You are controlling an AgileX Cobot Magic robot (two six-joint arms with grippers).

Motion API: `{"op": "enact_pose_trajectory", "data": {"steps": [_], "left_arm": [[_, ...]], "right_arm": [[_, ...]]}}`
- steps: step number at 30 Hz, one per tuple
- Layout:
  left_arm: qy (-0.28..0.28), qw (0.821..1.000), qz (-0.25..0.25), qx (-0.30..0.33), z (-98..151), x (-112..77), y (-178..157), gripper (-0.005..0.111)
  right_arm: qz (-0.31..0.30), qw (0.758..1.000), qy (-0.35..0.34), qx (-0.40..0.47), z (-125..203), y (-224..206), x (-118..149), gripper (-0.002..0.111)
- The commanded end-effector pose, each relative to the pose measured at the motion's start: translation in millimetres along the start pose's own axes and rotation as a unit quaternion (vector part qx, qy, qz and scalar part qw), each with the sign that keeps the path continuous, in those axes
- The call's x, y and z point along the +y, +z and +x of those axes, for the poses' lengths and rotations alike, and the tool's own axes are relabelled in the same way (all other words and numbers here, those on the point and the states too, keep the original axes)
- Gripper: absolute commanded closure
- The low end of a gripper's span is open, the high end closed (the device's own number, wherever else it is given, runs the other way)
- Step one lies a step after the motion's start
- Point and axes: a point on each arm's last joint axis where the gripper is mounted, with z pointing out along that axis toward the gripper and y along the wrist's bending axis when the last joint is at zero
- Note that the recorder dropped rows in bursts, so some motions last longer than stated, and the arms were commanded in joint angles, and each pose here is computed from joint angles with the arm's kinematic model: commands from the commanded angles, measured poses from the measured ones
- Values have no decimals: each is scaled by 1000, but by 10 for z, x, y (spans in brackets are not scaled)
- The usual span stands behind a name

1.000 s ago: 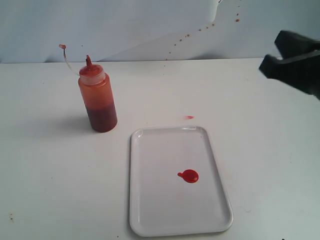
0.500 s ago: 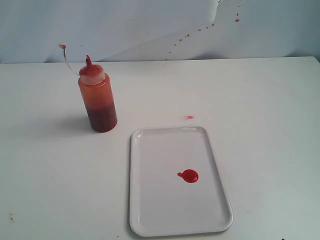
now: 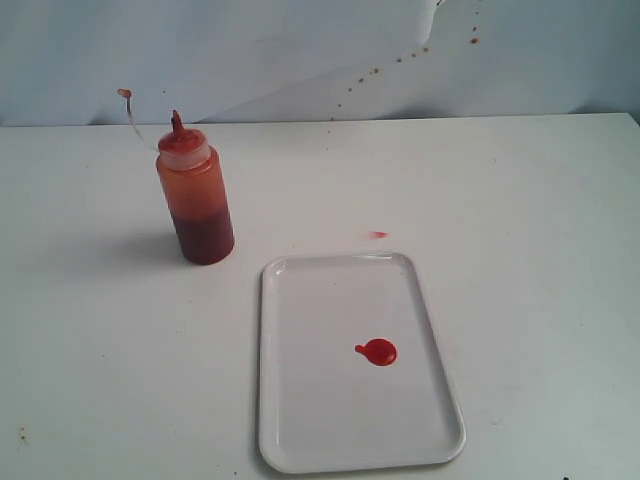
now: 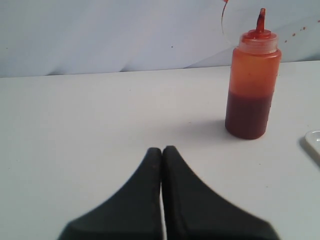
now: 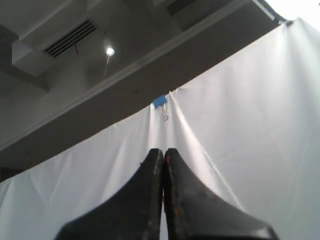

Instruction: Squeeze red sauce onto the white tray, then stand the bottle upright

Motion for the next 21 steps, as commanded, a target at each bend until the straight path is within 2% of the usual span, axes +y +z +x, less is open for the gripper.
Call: {"op": "enact_pose_trajectory", "data": {"steps": [1, 12, 21], "left_arm": [[-8, 1000, 1, 3, 18, -2, 9, 106], [-8, 1000, 1, 3, 18, -2, 9, 106], [-8, 1000, 1, 3, 18, -2, 9, 106]], "right_arm": [[17, 998, -22, -52, -201, -170, -4, 108], [54, 982, -89, -159, -524, -524, 103, 108], [74, 965, -129, -215, -618, -633, 179, 108]]}}
